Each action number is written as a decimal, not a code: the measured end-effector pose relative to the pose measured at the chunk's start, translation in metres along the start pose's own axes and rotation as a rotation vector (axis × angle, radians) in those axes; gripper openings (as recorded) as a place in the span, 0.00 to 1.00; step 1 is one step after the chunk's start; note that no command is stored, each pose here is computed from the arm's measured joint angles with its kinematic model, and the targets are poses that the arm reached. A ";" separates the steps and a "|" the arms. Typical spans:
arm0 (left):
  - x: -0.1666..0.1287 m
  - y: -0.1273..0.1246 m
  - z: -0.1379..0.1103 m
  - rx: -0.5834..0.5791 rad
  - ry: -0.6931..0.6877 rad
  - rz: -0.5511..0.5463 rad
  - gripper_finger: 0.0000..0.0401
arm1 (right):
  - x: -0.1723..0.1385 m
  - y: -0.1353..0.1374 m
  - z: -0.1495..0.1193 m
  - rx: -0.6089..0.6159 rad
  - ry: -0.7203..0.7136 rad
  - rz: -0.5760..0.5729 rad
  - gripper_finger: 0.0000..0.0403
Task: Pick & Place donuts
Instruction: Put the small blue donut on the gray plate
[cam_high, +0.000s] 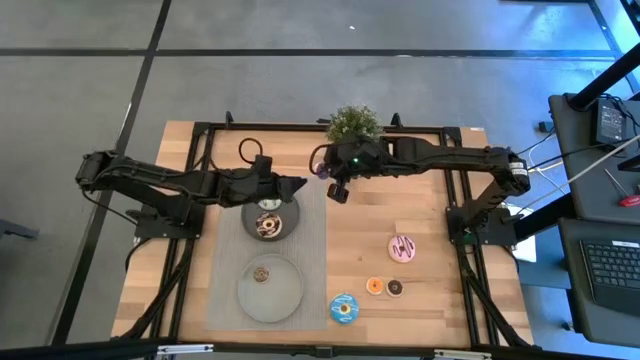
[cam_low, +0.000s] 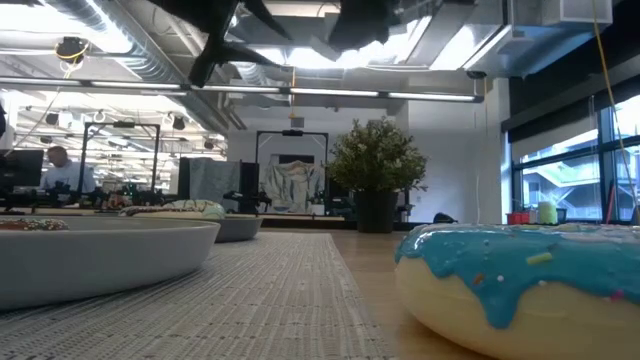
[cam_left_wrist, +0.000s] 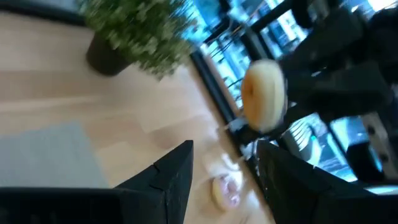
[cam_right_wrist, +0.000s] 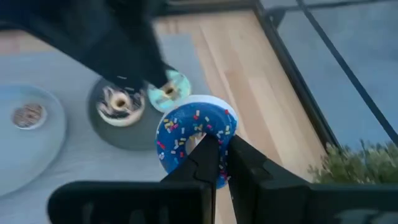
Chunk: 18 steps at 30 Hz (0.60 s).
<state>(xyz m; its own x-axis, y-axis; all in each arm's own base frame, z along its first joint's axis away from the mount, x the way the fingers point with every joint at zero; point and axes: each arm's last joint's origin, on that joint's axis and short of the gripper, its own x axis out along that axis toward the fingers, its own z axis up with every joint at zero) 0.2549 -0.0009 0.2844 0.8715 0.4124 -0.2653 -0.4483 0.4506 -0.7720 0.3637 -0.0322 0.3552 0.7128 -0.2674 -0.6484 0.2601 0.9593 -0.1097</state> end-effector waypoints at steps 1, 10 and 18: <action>0.000 -0.002 0.001 0.011 -0.015 -0.022 0.43 | -0.002 0.002 0.002 -0.001 -0.010 0.005 0.07; -0.002 -0.016 0.009 0.083 -0.087 -0.159 0.43 | -0.003 0.014 0.010 0.000 -0.097 0.034 0.07; -0.002 -0.016 0.009 0.085 -0.082 -0.162 0.43 | -0.004 0.020 0.015 0.004 -0.153 0.079 0.07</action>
<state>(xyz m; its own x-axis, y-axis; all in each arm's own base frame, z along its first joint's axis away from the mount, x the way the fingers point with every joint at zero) 0.2589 -0.0018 0.3029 0.9161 0.3905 -0.0908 -0.3216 0.5805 -0.7481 0.3761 -0.0132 0.3664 0.8220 -0.2025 -0.5323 0.2019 0.9776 -0.0601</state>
